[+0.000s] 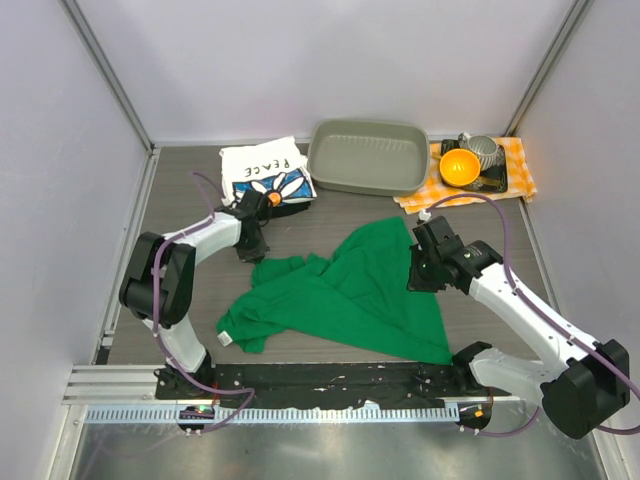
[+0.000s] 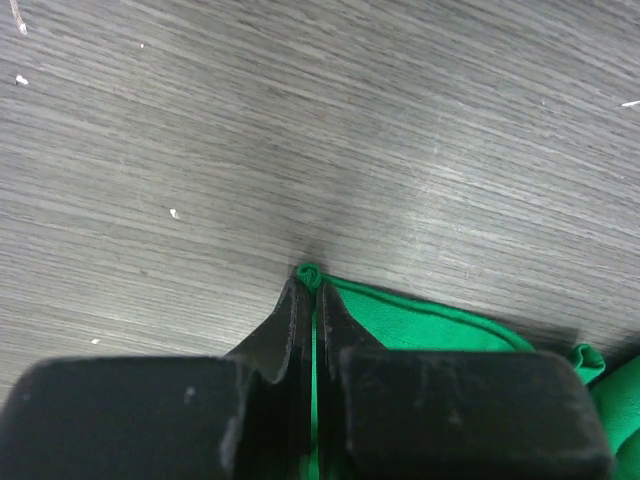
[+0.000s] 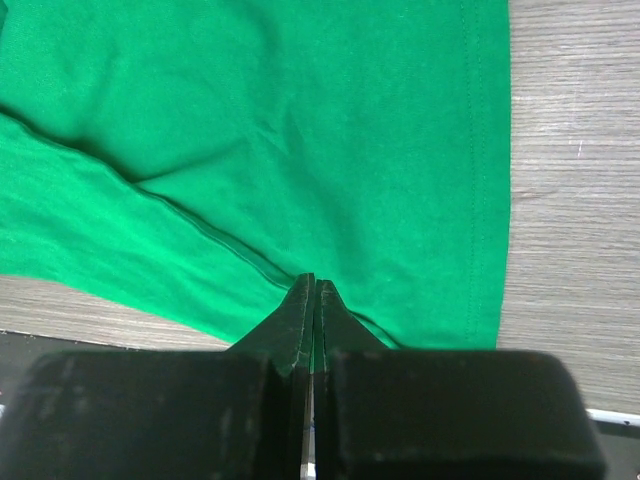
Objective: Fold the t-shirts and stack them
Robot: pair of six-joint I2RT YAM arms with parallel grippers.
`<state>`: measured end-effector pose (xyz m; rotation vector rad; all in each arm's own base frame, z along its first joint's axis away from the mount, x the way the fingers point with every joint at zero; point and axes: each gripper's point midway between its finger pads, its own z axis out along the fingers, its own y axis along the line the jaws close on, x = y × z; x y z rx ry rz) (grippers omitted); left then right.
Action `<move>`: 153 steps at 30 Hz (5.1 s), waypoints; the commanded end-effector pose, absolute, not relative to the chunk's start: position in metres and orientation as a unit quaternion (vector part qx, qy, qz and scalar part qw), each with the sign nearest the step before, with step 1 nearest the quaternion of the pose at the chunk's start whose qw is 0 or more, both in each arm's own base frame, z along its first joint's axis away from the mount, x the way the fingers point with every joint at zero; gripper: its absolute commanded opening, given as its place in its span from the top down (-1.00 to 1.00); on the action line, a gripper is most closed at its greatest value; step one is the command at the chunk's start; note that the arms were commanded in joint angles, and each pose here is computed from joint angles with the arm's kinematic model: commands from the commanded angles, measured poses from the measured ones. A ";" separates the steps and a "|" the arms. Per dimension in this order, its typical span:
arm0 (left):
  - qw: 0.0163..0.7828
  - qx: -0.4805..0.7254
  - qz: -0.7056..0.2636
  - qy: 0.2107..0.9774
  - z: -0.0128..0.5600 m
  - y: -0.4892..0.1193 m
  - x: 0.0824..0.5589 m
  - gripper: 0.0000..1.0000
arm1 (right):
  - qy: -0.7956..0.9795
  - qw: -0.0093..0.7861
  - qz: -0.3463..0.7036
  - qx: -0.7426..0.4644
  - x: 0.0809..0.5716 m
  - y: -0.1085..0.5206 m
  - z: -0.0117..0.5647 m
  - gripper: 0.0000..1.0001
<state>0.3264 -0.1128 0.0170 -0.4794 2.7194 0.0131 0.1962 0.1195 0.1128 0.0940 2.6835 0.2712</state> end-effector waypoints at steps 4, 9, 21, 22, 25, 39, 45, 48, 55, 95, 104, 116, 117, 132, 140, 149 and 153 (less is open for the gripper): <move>0.226 -0.195 0.008 0.954 0.077 -0.081 0.349 1.00 | 0.964 0.245 0.103 0.027 0.209 0.124 0.120 0.68; 0.273 -0.243 -0.005 0.931 0.144 -0.026 0.374 1.00 | 0.960 0.256 0.109 0.028 0.210 0.124 0.126 -0.04; 0.313 -0.307 -0.027 0.898 0.184 0.035 0.368 1.00 | 0.966 0.195 0.171 0.004 0.188 0.148 0.113 -0.96; 0.311 -0.309 -0.029 0.898 0.181 0.034 0.367 1.00 | 0.968 0.185 0.170 -0.003 0.185 0.149 0.109 -0.96; 0.301 -0.311 -0.029 0.901 0.172 0.033 0.365 0.99 | 0.969 0.164 0.184 -0.032 0.172 0.159 0.104 -0.96; 0.291 -0.337 0.062 0.893 0.169 0.064 0.357 0.12 | 0.969 0.138 0.183 -0.094 0.152 0.190 0.092 -0.96; 0.366 -0.324 0.022 0.872 0.220 0.049 0.371 -0.14 | 0.970 0.145 0.171 -0.096 0.155 0.187 0.089 -0.96; 0.358 -0.286 -0.012 0.889 0.217 0.017 0.384 -0.11 | 0.970 0.144 0.170 -0.098 0.156 0.189 0.087 -0.96; 0.307 -0.172 -0.045 0.935 0.167 -0.069 0.411 0.10 | 0.971 0.142 0.170 -0.094 0.154 0.188 0.083 -0.96; 0.235 -0.127 -0.022 0.963 0.085 -0.051 0.429 0.36 | 0.973 0.134 0.170 -0.078 0.148 0.185 0.068 -0.96; 0.233 -0.113 -0.044 0.965 0.085 -0.059 0.425 0.51 | 0.972 0.135 0.175 -0.075 0.147 0.186 0.069 -0.96; 0.239 -0.114 -0.050 0.963 0.092 -0.060 0.423 1.00 | 0.981 0.129 0.138 -0.050 0.144 0.171 0.058 -0.96; 0.241 -0.116 -0.047 0.962 0.093 -0.058 0.422 1.00 | 0.981 0.126 0.136 -0.051 0.144 0.171 0.056 -0.96; 0.281 -0.177 -0.053 0.942 0.128 -0.029 0.414 1.00 | 0.980 0.097 0.159 -0.076 0.134 0.192 0.047 -0.47; 0.276 -0.182 -0.059 0.942 0.124 -0.028 0.415 1.00 | 0.979 0.083 0.161 -0.091 0.121 0.197 0.042 -0.26; 0.277 -0.186 -0.060 0.941 0.124 -0.027 0.414 1.00 | 0.980 0.072 0.159 -0.099 0.110 0.201 0.033 0.07; 0.280 -0.187 -0.061 0.940 0.127 -0.026 0.413 1.00 | 0.981 0.079 0.148 -0.099 0.114 0.199 0.034 0.69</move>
